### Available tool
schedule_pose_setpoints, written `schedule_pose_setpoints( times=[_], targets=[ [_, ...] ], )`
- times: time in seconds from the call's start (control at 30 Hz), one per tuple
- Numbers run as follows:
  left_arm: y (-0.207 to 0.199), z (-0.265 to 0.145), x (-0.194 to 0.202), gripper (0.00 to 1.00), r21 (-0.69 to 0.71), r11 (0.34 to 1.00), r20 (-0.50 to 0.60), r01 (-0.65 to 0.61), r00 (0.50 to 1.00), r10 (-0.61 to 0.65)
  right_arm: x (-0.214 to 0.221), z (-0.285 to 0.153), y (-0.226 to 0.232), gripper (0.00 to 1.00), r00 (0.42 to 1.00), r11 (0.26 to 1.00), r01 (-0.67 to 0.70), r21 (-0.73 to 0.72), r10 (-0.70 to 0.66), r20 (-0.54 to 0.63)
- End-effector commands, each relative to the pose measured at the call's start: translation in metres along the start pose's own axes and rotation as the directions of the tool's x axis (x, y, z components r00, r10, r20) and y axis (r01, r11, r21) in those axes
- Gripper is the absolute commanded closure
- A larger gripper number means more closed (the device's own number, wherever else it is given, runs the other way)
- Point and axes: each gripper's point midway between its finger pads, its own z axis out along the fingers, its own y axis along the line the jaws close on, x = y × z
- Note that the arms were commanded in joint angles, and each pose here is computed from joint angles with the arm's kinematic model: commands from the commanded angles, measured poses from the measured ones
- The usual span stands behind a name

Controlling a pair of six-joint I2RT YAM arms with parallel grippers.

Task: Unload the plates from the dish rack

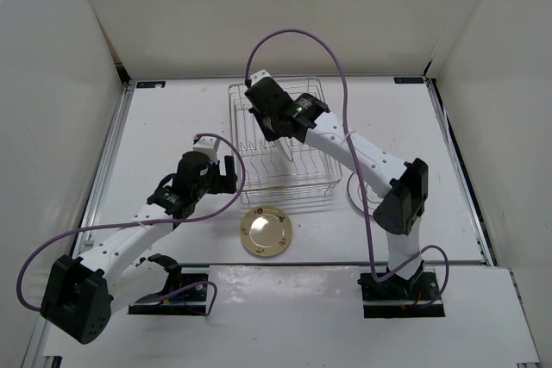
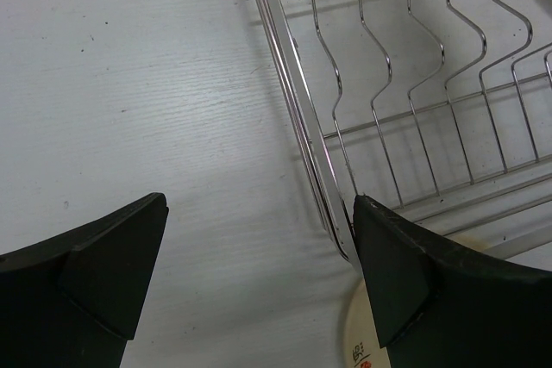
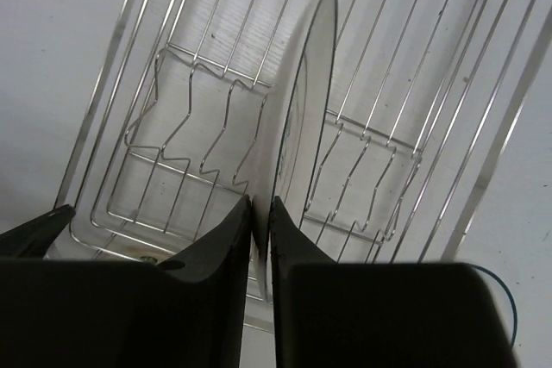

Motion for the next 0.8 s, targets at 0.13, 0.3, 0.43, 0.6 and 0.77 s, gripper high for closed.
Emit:
schedule_pose_setpoints(
  times=[0.13, 0.3, 0.43, 0.6, 0.77],
  targets=[
    [0.004, -0.002, -0.006, 0.01, -0.013, 1.000, 0.006, 0.015, 1.000, -0.015, -0.063, -0.132, -0.060, 1.00, 0.959, 0.999, -0.014, 0.053, -0.002, 0.283],
    [0.004, -0.001, -0.007, 0.01, -0.011, 1.000, 0.007, 0.020, 1.000, -0.019, -0.053, -0.167, -0.098, 1.00, 0.943, 0.984, -0.043, 0.174, -0.017, 0.333],
    [0.006, -0.001, -0.006, 0.01, -0.014, 1.000, 0.004, 0.023, 1.000, -0.023, -0.027, -0.189, -0.131, 1.00, 0.948, 0.955, -0.056, 0.290, -0.040, 0.317],
    [0.004, -0.001, -0.007, 0.01, -0.008, 1.000, 0.003, 0.026, 1.000, -0.026, 0.027, -0.182, -0.156, 1.00, 0.975, 0.907, -0.034, 0.421, -0.063, 0.215],
    [0.005, -0.001, -0.007, 0.01, -0.010, 1.000, 0.000, 0.029, 1.000, -0.029, 0.081, -0.154, -0.167, 1.00, 0.993, 0.857, 0.042, 0.514, -0.091, 0.071]
  ],
)
